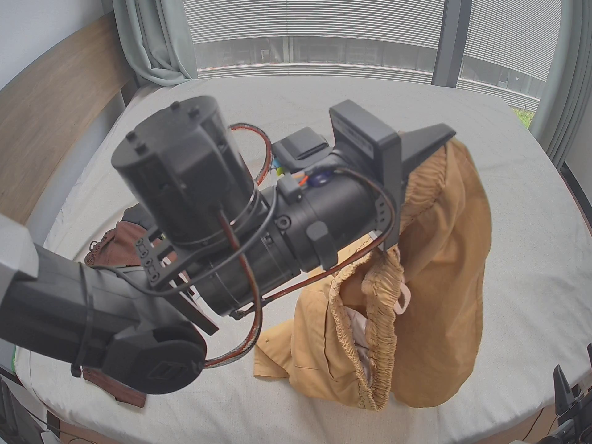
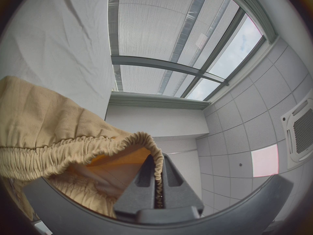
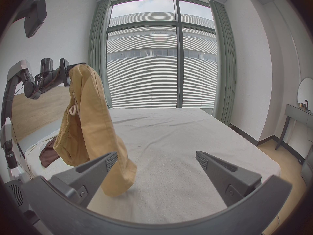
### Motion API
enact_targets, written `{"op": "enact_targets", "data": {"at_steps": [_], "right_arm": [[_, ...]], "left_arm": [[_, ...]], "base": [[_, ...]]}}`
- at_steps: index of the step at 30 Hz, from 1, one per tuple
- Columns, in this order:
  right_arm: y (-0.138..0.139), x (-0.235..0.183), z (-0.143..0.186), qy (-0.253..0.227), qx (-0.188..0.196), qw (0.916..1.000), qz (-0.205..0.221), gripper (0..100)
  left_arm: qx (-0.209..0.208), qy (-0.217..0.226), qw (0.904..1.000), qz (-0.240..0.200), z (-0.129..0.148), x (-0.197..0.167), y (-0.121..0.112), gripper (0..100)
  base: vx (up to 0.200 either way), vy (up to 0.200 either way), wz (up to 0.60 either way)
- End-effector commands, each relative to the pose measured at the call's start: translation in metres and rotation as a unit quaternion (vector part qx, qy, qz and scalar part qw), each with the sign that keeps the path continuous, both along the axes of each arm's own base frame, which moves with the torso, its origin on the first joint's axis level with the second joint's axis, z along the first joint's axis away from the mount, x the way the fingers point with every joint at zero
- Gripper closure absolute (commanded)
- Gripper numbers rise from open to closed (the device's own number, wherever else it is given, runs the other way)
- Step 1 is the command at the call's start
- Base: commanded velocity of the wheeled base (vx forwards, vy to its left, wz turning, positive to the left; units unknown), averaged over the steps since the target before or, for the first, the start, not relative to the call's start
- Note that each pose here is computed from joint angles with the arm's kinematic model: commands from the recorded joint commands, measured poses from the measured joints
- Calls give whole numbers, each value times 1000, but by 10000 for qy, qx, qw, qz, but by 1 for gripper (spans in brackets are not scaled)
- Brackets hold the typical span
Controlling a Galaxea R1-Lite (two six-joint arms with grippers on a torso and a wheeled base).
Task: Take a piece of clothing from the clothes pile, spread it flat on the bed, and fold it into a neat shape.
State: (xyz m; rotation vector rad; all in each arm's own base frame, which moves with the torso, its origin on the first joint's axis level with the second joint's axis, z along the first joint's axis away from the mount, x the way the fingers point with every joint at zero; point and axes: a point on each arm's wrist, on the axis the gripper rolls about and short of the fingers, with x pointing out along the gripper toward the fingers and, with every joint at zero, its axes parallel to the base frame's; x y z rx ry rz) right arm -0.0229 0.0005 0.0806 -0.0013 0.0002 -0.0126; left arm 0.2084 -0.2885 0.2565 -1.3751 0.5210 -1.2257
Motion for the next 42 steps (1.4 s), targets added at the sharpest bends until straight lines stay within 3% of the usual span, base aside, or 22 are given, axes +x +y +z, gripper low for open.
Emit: {"op": "enact_targets", "data": {"at_steps": [1, 5, 14, 29, 35, 42], "right_arm": [[0, 0, -4, -9, -1, 10000, 1, 0], [0, 0, -4, -9, -1, 10000, 1, 0], [0, 0, -4, -9, -1, 10000, 1, 0], [0, 0, -4, -9, -9, 10000, 1, 0], [0, 0, -4, -9, -9, 10000, 9, 0], [0, 0, -4, -16, -17, 10000, 9, 0]], "left_arm": [[-188, -113, 9998, 17, 14, -4, 5, 100], [-82, -61, 9996, 264, 9, 5, 19, 100], [1155, -438, 9885, 871, -49, 17, 60, 100], [1748, -924, 9658, 1680, -99, 34, 102, 100], [1820, -969, 9591, 1940, -115, 41, 115, 100], [2195, -860, 9476, 2158, -133, 48, 130, 100]], "base": [[0, 0, 0], [0, 0, 0], [0, 0, 0], [0, 0, 0], [0, 0, 0], [0, 0, 0]]}}
